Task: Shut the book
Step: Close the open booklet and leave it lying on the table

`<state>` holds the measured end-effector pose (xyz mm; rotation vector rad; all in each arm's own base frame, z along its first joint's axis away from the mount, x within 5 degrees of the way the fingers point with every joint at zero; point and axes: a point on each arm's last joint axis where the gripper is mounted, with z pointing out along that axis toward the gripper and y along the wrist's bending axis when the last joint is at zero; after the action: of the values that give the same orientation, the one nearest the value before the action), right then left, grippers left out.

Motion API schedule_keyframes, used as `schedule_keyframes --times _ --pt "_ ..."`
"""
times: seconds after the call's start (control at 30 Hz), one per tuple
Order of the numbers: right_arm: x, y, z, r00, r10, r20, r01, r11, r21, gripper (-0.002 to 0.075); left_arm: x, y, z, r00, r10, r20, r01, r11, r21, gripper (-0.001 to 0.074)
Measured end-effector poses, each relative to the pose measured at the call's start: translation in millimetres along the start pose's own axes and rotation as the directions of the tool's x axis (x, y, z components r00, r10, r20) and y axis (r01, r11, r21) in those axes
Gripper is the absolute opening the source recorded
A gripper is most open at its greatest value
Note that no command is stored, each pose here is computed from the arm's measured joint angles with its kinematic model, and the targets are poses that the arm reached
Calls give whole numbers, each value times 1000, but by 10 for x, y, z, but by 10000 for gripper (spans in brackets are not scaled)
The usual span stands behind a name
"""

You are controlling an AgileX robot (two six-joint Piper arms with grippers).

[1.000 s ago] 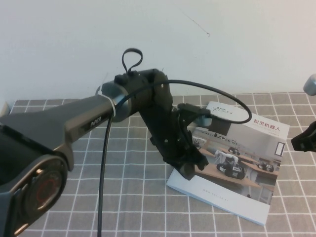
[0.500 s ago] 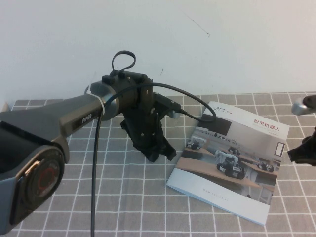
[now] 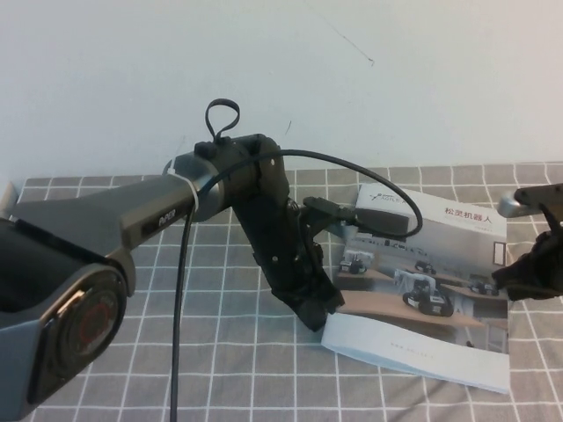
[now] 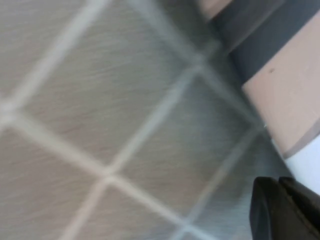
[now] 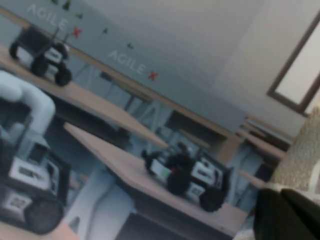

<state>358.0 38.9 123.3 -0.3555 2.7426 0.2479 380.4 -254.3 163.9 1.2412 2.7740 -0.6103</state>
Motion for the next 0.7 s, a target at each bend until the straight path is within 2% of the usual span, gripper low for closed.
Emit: schedule_keyframes --times 0.17,0.33,0.43,0.53,0.63,0.7 --pt "-130 -16 7 1000 -13 -1 13 1000 -15 -3 -17 -224 -2 997 66 -29 -65 998 21 -3" --pt "-221 -4 -52 1000 -7 -10 7 999 -32 -3 -24 -389 -220 995 94 -23 -95 994 -54 -3" --pt "-241 16 -226 1000 11 -9 -11 1000 -28 -3 57 -338 -581 998 60 -29 -65 980 -189 -3" --pt "-268 51 -553 1000 -5 17 6 1000 -17 -3 148 -360 -1042 998 40 39 -27 961 -276 -3" --pt "-290 135 -1066 994 -58 94 57 998 14 -3 271 -506 -1551 987 59 149 -9 948 -318 -3" --pt "-257 217 -1482 982 -103 159 97 994 46 -3 415 -706 -1968 966 101 240 -10 936 -352 -3"
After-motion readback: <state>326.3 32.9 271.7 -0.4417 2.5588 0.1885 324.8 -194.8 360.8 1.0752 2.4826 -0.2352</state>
